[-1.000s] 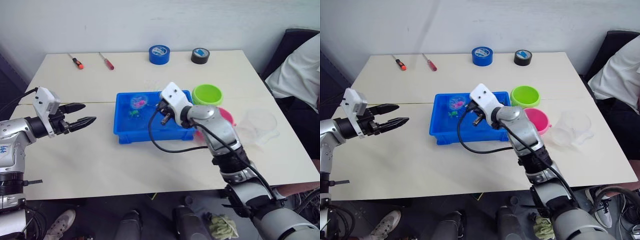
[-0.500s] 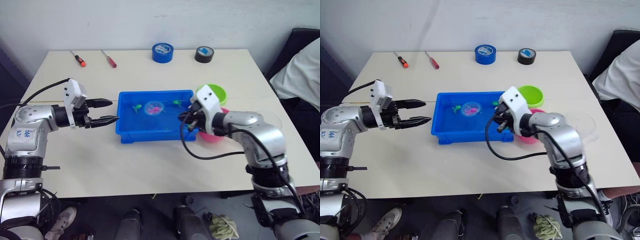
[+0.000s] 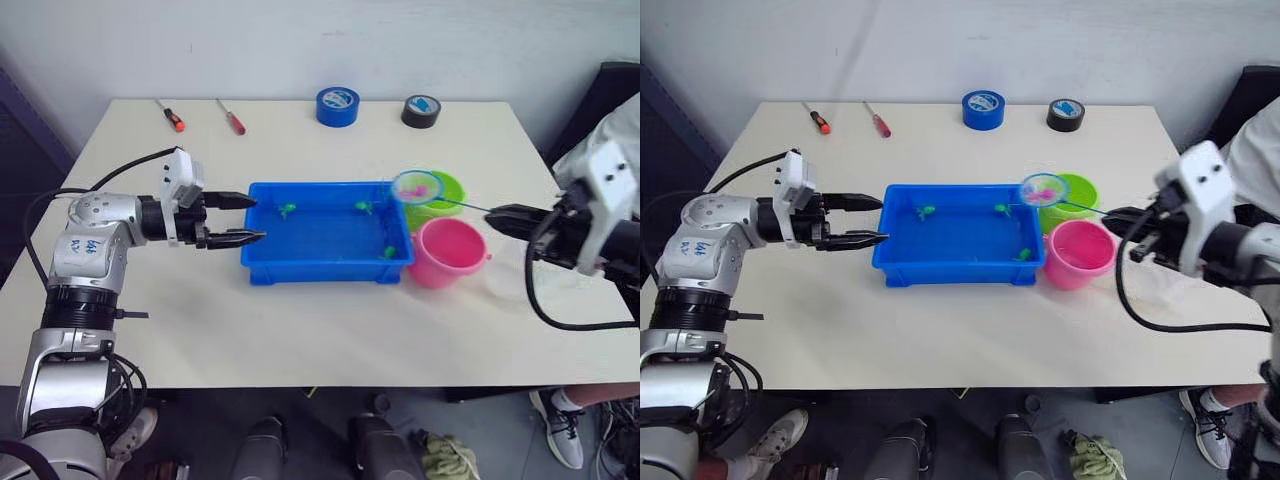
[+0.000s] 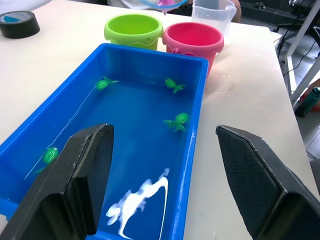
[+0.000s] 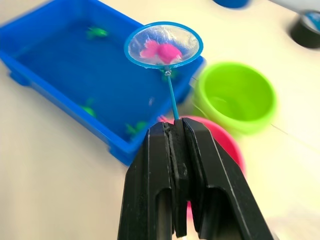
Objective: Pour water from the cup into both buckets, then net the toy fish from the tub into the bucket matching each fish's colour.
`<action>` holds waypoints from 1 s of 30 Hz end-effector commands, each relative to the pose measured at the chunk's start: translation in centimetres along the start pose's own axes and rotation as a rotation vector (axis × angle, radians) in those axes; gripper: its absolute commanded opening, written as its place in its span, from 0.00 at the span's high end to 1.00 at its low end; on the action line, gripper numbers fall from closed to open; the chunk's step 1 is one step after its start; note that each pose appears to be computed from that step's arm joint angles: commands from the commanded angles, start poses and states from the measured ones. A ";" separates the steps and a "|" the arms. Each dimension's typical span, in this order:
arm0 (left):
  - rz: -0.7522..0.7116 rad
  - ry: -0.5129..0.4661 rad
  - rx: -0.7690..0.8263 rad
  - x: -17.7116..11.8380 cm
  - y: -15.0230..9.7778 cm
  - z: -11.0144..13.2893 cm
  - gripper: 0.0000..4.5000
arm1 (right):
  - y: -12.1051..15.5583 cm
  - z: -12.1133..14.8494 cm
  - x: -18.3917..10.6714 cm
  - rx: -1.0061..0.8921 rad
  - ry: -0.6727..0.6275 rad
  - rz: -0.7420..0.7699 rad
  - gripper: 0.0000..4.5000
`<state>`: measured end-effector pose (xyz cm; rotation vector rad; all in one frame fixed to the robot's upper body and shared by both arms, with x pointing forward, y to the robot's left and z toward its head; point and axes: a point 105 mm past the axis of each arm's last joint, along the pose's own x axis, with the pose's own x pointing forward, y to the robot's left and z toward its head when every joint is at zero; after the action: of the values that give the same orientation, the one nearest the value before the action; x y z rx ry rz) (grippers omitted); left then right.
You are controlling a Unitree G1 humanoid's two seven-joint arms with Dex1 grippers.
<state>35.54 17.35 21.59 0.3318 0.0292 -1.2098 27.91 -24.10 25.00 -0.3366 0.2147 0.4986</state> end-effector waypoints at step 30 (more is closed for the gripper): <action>0.042 -0.021 0.020 -0.6 0.5 0.8 0.20 | -1.9 -6.4 -2.1 -1.299 0.225 -0.345 1.00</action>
<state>35.73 17.77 21.28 0.3085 0.0384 -1.1795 26.46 -29.31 18.89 -1.6047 0.1055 0.2352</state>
